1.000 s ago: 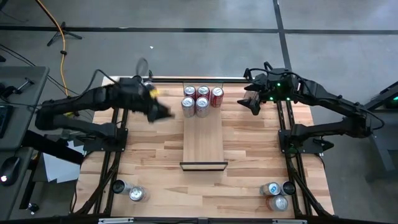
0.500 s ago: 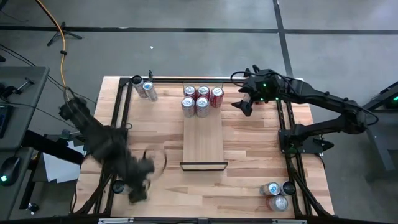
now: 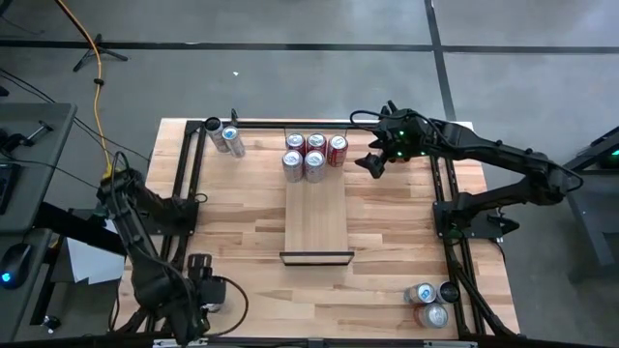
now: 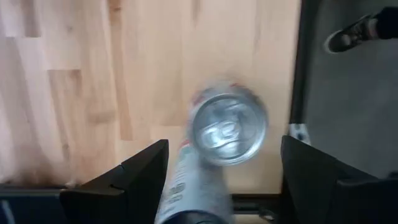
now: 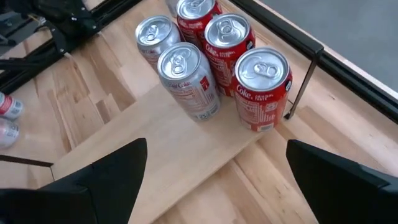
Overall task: Place canned beverage on shelf
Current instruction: Put the red silver soda can on the shelf aligned with the other red silver soda cans
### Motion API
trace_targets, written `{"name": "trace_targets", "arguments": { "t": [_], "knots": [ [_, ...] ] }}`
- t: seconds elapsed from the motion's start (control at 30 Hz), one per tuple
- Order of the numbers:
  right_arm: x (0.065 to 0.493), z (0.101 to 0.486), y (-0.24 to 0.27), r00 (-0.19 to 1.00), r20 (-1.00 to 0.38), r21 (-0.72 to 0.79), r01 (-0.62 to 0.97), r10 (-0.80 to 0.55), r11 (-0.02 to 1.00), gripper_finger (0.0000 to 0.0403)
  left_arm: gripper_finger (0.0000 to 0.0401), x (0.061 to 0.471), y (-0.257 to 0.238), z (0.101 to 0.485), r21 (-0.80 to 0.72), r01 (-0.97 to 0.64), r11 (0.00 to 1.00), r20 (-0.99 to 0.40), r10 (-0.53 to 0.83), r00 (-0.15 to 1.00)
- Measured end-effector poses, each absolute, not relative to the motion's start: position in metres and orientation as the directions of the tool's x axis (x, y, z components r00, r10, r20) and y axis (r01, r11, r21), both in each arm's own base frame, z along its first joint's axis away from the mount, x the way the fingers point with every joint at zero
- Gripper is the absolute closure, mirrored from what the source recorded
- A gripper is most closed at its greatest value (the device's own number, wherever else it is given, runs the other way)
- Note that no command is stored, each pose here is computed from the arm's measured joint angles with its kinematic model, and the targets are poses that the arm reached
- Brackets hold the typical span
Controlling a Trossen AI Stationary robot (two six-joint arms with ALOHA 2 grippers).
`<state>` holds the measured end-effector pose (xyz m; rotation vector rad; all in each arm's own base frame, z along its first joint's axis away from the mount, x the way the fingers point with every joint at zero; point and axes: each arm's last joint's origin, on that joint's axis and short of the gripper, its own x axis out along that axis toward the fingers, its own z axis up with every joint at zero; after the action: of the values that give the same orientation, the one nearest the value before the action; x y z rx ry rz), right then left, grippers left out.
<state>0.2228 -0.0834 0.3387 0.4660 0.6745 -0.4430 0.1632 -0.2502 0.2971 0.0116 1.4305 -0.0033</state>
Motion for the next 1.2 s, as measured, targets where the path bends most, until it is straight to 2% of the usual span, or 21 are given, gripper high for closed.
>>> {"name": "trace_targets", "arguments": {
  "t": [0.1, 0.2, 0.43, 0.87, 1.2],
  "knots": [
    [0.225, 0.337, -0.084, 0.69, -0.684, 0.258, 0.529, -0.234, 0.808, 0.0032, 0.0139, 0.164, -0.252, 0.294, -0.059, 0.013, 0.998, -0.983, -0.06, 0.175],
    [0.226, 0.335, -0.085, 0.677, -0.691, 0.229, 0.537, -0.254, 0.812, 0.0032, 0.0132, 0.167, -0.255, 0.285, -0.131, 0.057, 0.99, -0.978, -0.138, 0.159],
    [0.225, 0.335, -0.085, 0.674, -0.69, 0.196, 0.524, -0.263, 0.829, 0.0032, 0.0116, 0.17, -0.243, 0.267, -0.058, -0.023, 0.998, -0.989, -0.054, 0.138],
    [0.225, 0.335, -0.085, 0.669, -0.696, 0.161, 0.5, -0.261, 0.851, 0.0032, 0.0098, 0.178, -0.241, 0.265, -0.095, -0.057, 0.994, -0.985, -0.086, 0.148],
    [0.223, 0.333, -0.085, 0.652, -0.714, 0.149, 0.497, -0.255, 0.855, 0.0032, 0.0091, 0.182, -0.25, 0.249, -0.065, -0.071, 0.995, -0.995, -0.059, 0.087]
  ]
}}
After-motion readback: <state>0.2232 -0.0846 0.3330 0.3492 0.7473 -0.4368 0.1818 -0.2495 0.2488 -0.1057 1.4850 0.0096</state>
